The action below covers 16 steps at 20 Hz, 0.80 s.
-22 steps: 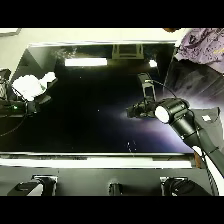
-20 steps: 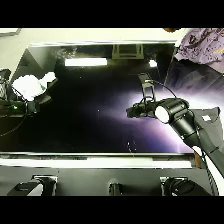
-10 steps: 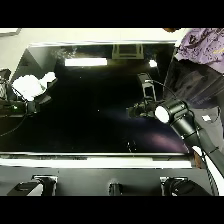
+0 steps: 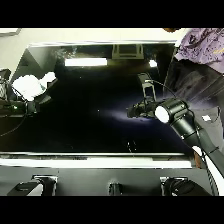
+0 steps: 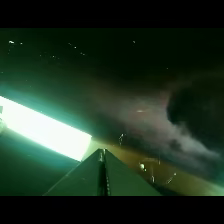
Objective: Fold the clothes and pants, and hang the long-sleeved shirts on hangers.
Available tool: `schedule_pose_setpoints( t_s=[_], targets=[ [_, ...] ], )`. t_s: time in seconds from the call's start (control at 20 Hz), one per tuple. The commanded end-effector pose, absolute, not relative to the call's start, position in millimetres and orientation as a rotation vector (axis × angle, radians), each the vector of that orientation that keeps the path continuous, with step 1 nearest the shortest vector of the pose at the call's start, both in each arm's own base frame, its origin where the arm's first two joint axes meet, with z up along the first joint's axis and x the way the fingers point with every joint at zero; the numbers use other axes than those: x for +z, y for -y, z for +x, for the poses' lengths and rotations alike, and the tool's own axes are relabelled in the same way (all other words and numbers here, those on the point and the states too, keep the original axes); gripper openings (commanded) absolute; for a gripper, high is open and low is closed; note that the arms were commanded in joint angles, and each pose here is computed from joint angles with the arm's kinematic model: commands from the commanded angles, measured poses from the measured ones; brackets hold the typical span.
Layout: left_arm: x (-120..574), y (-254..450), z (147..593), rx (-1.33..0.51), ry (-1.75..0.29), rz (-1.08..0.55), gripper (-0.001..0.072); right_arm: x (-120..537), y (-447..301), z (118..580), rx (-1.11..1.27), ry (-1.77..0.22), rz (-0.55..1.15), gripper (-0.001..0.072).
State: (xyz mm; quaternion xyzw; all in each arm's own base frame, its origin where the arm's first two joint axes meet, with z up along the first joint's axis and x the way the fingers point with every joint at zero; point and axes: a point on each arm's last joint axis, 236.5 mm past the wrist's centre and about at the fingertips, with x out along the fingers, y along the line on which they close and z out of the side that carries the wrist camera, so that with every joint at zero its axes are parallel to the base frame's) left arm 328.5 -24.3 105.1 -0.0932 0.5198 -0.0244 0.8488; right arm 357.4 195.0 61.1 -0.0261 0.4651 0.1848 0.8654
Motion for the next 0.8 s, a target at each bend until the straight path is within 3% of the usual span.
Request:
schedule_pose_setpoints(
  t_s=[0.0, 0.3, 0.35, 0.4, 0.45, 0.6, 0.75],
  targets=[
    [105.3, 24.4, 328.4, -0.052, -1.095, -0.196, 0.0018, 61.6, -195.5, 357.4, 0.388, -0.973, -0.054, 0.0037],
    [106.7, 25.8, 331.4, -0.056, -1.082, -0.201, 0.0042, 61.4, -195.4, 357.4, 0.388, -0.974, -0.054, 0.0037],
    [108.3, 19.8, 338.8, -0.026, -1.052, -0.206, 0.0242, 61.4, -195.4, 357.4, 0.388, -0.974, -0.054, 0.0037],
    [108.4, 8.9, 346.3, 0.045, -1.027, -0.238, 0.0511, 61.4, -195.4, 357.4, 0.388, -0.974, -0.054, 0.0037],
    [110.2, -13.6, 359.2, 0.142, -0.979, -0.236, 0.0717, 61.4, -195.4, 357.4, 0.388, -0.974, -0.054, 0.0037],
    [121.5, -102.1, 424.1, 0.375, -0.853, -0.295, 0.0717, 61.6, -195.5, 357.4, 0.388, -0.973, -0.054, 0.0037],
    [76.6, -180.6, 498.5, 0.477, -0.895, -0.325, 0.072, 61.4, -195.4, 357.4, 0.388, -0.974, -0.054, 0.0037]
  ],
)
